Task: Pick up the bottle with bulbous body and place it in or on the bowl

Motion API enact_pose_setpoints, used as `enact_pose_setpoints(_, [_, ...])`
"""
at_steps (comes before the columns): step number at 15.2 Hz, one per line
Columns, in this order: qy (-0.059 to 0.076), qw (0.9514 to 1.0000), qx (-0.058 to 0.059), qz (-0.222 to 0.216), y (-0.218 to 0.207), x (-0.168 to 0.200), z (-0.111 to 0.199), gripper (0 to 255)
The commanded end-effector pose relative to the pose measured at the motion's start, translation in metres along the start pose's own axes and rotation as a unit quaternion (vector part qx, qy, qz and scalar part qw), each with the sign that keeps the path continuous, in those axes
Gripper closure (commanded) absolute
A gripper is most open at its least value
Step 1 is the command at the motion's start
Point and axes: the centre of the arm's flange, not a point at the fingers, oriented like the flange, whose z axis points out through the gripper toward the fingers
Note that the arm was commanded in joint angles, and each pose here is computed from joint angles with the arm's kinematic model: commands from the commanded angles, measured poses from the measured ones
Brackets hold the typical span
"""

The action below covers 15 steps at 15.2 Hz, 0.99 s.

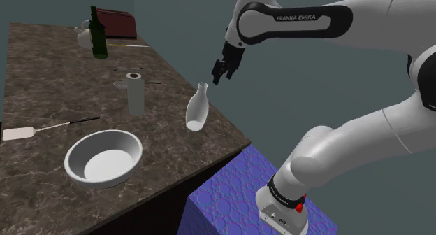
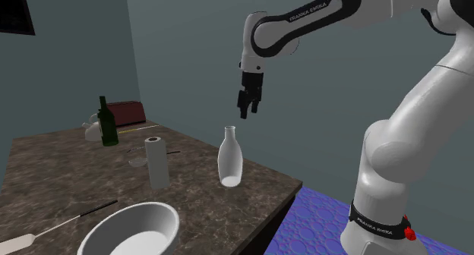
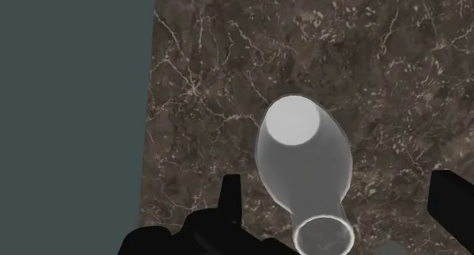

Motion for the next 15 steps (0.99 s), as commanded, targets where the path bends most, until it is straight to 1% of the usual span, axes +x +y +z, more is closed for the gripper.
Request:
enact_pose_setpoints(1, [0.003, 1.0000, 0.006, -0.004, -0.004, 0.018, 0.019, 0])
enact_pose_setpoints(5, [0.006, 0.9997, 0.018, -0.012, -0.007, 0.051, 0.054, 0])
enact_pose_setpoints(12, [0.006, 0.9997, 0.018, -0.012, -0.009, 0.051, 0.091, 0])
enact_pose_setpoints(15, [0.006, 0.9997, 0.018, -0.012, -0.009, 0.051, 0.094, 0])
